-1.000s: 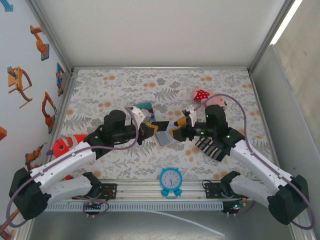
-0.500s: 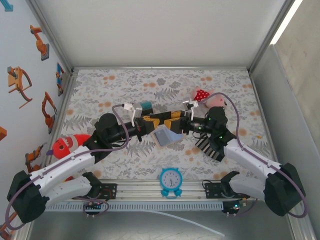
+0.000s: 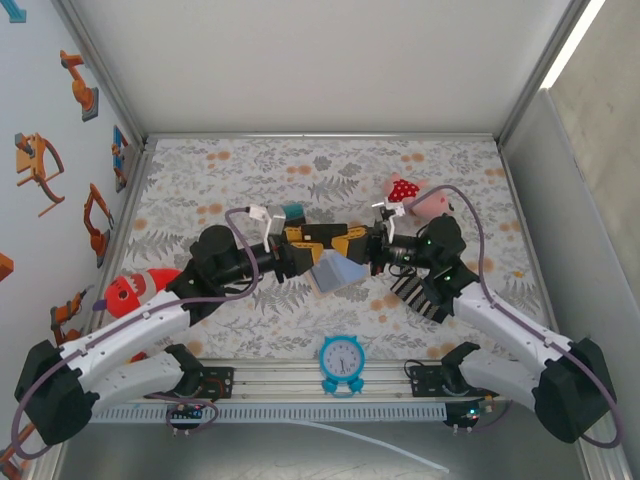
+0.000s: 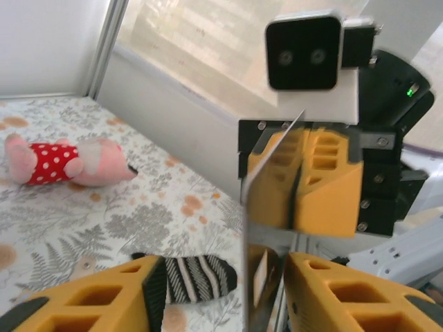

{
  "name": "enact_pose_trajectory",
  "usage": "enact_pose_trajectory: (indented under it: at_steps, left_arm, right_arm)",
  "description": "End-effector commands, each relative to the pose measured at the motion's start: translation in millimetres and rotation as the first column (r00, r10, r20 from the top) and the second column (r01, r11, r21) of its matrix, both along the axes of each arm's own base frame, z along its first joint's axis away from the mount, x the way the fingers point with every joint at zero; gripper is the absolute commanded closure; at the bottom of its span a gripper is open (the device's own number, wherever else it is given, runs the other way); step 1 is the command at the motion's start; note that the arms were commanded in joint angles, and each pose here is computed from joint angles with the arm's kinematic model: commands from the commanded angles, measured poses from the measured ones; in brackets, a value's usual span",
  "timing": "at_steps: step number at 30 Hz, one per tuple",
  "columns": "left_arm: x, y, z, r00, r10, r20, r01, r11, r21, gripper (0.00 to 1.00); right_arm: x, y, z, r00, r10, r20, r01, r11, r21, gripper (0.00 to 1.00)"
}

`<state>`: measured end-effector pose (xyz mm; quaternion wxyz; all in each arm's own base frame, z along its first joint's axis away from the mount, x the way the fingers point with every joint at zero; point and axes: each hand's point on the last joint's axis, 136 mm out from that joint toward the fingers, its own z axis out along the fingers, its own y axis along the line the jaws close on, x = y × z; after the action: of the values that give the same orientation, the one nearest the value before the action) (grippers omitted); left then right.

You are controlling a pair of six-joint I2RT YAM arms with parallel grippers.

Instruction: Take the credit cards out of the card holder

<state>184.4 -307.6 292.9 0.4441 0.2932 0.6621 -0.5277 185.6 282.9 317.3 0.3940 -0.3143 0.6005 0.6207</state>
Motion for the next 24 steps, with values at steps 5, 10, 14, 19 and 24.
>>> enact_pose_trajectory:
  at_steps: [5, 10, 14, 19, 24]
  left_arm:
    - [-1.1, 29.6, 22.6, 0.987, 0.059, 0.153, -0.093, 0.969, 0.229, 0.24]
    - [-10.9, 31.2, 20.8, 0.99, -0.034, 0.136, -0.02, 0.927, 0.374, 0.21]
    - [-23.7, 22.1, 20.9, 0.983, -0.147, 0.113, 0.091, 0.914, 0.396, 0.23]
    - [-29.0, 14.9, 12.4, 0.973, -0.218, 0.071, 0.168, 0.888, 0.428, 0.3]
    - [-31.0, 9.9, 3.6, 0.966, -0.258, 0.029, 0.218, 0.867, 0.447, 0.49]
  right_arm:
    - [-10.3, 6.5, -7.5, 0.999, 0.027, 0.037, -0.022, 0.993, -0.116, 1.0]
    - [-24.0, 14.9, -17.1, 0.996, 0.07, 0.055, -0.057, 0.976, -0.21, 1.0]
    - [-30.7, 20.9, -21.0, 0.993, 0.107, 0.056, -0.09, 0.965, -0.247, 1.0]
    - [-36.8, 26.2, -22.7, 0.987, 0.149, 0.055, -0.129, 0.955, -0.267, 1.0]
    - [-37.8, 28.5, -23.7, 0.984, 0.168, 0.056, -0.146, 0.948, -0.282, 1.0]
